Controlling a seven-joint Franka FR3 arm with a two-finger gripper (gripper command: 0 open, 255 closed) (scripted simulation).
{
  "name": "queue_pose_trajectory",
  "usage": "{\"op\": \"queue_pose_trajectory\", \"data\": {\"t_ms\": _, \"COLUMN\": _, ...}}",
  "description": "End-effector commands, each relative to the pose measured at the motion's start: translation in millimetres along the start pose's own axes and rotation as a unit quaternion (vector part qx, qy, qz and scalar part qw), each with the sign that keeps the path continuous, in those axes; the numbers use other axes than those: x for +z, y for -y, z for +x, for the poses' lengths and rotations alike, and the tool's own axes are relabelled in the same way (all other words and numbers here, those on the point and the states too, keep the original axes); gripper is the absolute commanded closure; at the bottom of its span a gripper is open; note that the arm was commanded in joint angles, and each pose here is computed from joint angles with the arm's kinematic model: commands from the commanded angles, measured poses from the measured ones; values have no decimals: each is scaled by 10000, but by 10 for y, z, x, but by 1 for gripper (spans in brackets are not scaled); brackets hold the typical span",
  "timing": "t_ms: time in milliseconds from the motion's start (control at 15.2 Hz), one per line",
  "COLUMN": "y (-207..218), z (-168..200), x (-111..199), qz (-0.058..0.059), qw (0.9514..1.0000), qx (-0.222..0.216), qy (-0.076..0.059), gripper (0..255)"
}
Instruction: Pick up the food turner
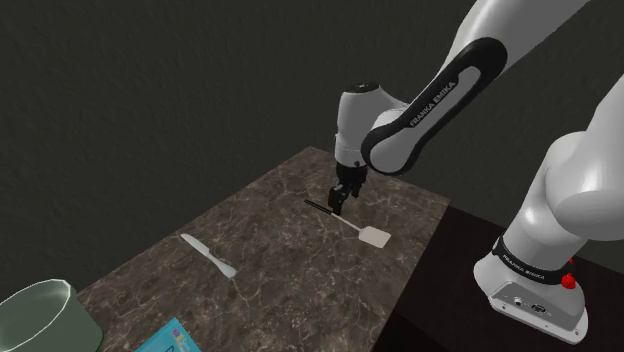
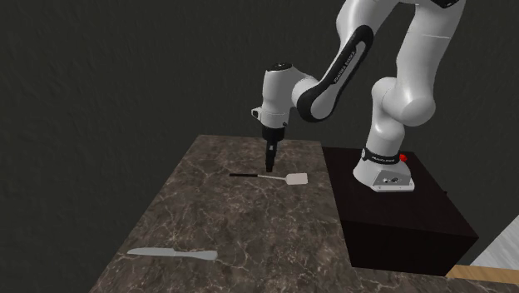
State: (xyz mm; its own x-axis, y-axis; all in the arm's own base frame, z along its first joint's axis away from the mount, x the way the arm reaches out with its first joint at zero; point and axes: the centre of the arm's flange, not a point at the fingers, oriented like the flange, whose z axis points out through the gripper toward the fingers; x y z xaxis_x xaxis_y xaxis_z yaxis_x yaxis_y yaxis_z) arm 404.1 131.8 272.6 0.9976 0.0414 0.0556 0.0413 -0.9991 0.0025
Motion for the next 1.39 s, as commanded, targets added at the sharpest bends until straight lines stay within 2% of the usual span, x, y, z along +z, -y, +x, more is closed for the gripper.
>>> {"op": "queue_pose_trajectory", "data": {"t_ms": 0, "y": 73, "z": 65, "x": 134, "qz": 16, "qw": 10000, "qx": -21, "qy": -53, "gripper": 0}}
{"op": "queue_pose_trajectory", "data": {"t_ms": 528, "y": 74, "z": 45, "x": 480, "qz": 17, "qw": 10000, "qx": -21, "qy": -53, "gripper": 0}}
{"op": "queue_pose_trajectory", "data": {"t_ms": 594, "y": 74, "z": 36, "x": 476, "qz": 16, "qw": 10000, "qx": -21, "qy": -53, "gripper": 255}}
{"op": "queue_pose_trajectory", "data": {"t_ms": 1188, "y": 74, "z": 46, "x": 480, "qz": 16, "qw": 10000, "qx": -21, "qy": -53, "gripper": 255}}
{"op": "queue_pose_trajectory", "data": {"t_ms": 1320, "y": 74, "z": 52, "x": 375, "qz": 16, "qw": 10000, "qx": -21, "qy": -53, "gripper": 255}}
